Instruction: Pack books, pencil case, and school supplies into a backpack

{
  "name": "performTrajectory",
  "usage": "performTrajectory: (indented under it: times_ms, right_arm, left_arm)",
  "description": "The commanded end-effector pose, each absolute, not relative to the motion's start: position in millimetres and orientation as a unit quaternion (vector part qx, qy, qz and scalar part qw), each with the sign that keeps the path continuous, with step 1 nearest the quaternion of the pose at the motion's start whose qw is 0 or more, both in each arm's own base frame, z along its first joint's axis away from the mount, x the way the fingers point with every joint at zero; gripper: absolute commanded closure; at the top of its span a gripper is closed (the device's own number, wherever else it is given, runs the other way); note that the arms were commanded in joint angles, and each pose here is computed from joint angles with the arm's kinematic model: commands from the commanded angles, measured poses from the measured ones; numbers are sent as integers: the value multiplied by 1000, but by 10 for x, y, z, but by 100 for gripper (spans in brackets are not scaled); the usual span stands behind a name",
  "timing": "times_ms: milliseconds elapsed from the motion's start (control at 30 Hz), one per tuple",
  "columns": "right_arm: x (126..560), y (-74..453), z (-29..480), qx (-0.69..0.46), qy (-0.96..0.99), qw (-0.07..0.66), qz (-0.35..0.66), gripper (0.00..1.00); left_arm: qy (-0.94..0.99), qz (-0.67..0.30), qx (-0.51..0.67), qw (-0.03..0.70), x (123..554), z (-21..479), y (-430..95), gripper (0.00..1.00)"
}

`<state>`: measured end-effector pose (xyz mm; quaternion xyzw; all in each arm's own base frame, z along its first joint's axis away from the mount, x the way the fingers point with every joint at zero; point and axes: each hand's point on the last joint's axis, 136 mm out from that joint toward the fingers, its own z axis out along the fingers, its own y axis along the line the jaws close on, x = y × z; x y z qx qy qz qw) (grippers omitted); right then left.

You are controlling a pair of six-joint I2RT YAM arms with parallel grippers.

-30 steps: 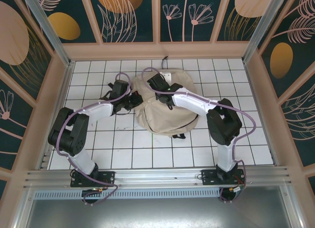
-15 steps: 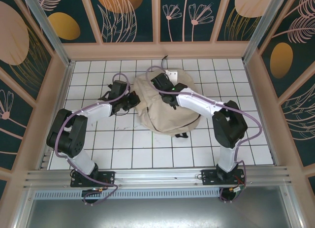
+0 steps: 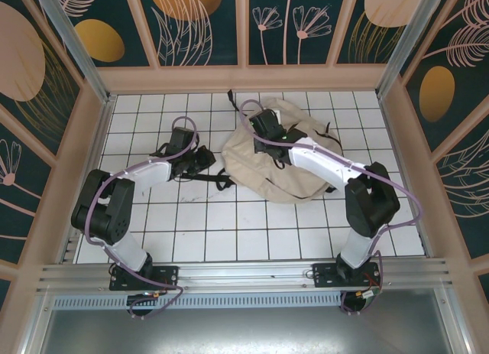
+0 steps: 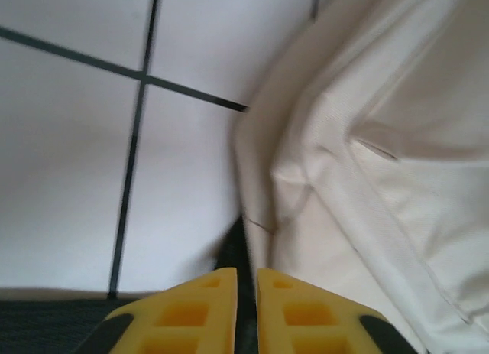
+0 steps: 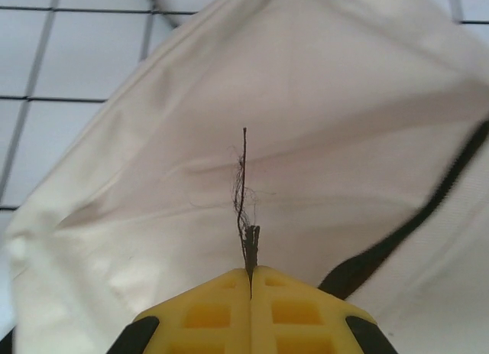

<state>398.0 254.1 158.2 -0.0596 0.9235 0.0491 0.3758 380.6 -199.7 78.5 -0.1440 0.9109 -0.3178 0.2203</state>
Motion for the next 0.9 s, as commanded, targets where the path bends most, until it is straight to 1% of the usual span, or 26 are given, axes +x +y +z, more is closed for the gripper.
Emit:
performTrajectory:
  times_ms: [0,100,167,300,400,633,800,867]
  right_arm:
    - [3890,2966,2103,-98,889,413,174,100]
    - [3876,2952,2201,-95,884,419,184,100]
    - [3875,2911,2219,-89,884,422,182,100]
    - [3875,2718,2219,-60,887,431,152,100]
    - [3823,2593,2238,-46,887,438,139,100]
    - [3683,2519,2301,-36,882,441,162,100]
    - [3701,2495,2229,-24,886,430,171,100]
    - [3720,2469,2202,-15,888,425,176,100]
  left_arm:
    - [885,-375,-100,257,3829,1190,-2167,77]
    - [874,-401,-71,263,3769,1298,-2275,67]
    - [869,-414,-47,265,3733,1348,-2374,63]
    - [855,-437,21,280,3679,1486,-2643,51]
    - [844,-440,71,297,3700,1574,-2835,45]
    - [811,-415,174,374,3794,1745,-3111,45]
    - [814,-357,213,405,3898,1648,-3083,43]
    - [806,-339,246,417,3867,1603,-3096,43]
